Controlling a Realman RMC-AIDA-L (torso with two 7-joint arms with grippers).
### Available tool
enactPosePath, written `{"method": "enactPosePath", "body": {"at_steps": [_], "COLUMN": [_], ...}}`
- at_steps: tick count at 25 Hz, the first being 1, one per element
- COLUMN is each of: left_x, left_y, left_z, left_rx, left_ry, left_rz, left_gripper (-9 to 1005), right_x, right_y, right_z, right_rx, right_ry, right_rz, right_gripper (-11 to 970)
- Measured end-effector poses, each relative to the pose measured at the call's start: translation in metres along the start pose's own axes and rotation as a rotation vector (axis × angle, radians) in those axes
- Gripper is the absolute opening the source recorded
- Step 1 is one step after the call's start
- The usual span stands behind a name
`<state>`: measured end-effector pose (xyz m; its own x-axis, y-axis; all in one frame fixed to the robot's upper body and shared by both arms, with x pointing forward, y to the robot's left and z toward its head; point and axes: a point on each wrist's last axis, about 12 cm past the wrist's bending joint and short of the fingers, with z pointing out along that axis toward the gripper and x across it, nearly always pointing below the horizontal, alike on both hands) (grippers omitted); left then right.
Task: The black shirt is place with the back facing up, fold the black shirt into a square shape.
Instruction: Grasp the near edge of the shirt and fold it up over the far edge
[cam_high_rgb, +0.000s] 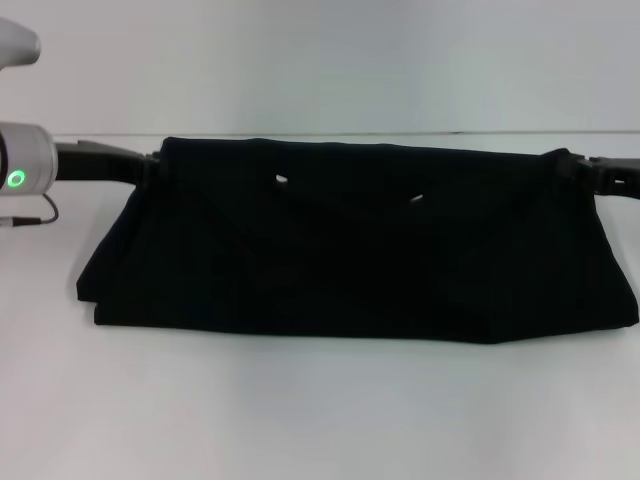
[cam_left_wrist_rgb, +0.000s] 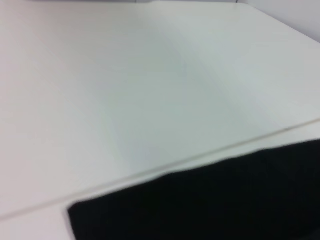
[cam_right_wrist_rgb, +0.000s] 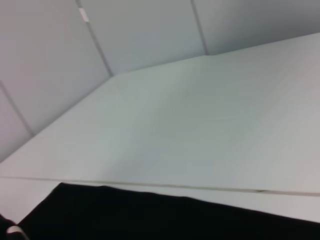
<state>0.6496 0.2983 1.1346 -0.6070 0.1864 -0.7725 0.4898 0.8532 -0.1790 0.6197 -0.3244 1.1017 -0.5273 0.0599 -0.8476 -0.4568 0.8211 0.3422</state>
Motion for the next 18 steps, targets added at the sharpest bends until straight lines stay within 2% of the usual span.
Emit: {"method": "enactPosePath", "body": {"at_steps": [8,18], "left_x": [-0.019,-0.03], "left_y": [-0.001,-0.002], "left_z": [0.009,0.013], "left_rx": [-0.048,-0.075], "left_ry": [-0.032,-0.056], "left_rz": [0.037,0.048], "left_gripper": [14,14], "right_x": [-0.01,-0.022], "right_y": [-0.004,-0.007], "right_z": [0.02,0.023], "right_rx": [0.129,0.16], "right_ry": [0.013,0.008], "right_rz": [0.023,0.013], "right_gripper": [34,35]}}
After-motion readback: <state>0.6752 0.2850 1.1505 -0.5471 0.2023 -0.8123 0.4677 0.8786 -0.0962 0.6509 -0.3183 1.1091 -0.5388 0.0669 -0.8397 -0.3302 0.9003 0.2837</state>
